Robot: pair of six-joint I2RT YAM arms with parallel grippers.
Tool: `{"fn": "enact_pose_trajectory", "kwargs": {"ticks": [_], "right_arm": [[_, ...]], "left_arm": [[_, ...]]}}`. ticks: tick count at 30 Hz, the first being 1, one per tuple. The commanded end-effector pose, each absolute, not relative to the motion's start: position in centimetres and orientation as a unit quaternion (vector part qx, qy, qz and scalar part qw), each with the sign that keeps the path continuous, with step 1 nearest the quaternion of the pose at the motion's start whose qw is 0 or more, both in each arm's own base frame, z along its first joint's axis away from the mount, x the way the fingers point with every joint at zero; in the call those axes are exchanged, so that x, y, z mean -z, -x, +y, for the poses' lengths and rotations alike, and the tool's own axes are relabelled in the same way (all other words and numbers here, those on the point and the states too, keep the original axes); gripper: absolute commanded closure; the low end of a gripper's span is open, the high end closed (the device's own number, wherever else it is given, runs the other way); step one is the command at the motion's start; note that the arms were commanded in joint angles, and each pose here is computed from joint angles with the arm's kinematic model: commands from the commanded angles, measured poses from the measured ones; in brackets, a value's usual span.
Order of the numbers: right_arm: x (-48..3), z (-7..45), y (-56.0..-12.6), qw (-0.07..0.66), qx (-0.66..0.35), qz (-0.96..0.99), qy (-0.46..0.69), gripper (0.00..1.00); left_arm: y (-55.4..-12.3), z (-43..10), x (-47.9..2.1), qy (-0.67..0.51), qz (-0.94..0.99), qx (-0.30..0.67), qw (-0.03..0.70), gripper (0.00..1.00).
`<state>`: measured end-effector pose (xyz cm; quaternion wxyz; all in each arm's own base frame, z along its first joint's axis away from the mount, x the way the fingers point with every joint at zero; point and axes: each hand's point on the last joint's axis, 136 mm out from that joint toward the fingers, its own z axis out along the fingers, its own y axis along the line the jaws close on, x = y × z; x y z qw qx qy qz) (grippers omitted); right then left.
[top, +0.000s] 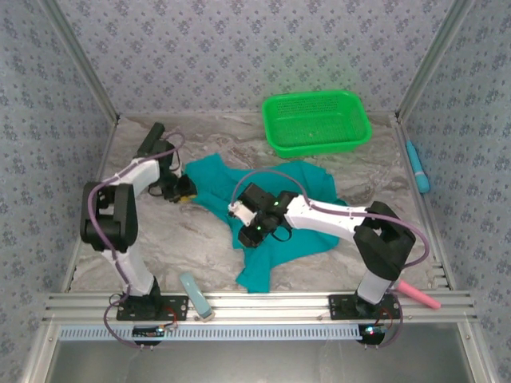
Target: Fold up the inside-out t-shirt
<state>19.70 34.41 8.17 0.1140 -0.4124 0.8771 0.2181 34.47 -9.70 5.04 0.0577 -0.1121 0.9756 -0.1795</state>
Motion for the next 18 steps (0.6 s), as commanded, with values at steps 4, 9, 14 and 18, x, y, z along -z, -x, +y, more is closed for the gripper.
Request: {"fn": "enact_pose_trajectory", "kwargs": {"ticks": [4,9,14,18], "right_arm": [[-9.2,30.8,-24.1,0.137,-0.227,0.913,0.311,0.83],[-8.9,30.0,-24.6,0.137,-0.234,0.915,0.300,0.83],[-8.9,30.2,-24.4,0.139,-0.231,0.913,0.307,0.80],[-9.2,30.5,-23.9,0.145,-0.229,0.907,0.321,0.67]], "left_arm": [[-31.1,-14.6,-7.2,0.079,0.964,0.233,0.099,0.72],[-30.6,-17.4,-6.0,0.075,0.962,0.250,0.085,0.76],[-31.9,-19.2,-4.1,0.075,0.965,0.241,0.065,0.79],[-33.5,-19.4,-3.7,0.084,0.966,0.233,0.075,0.71]]}}
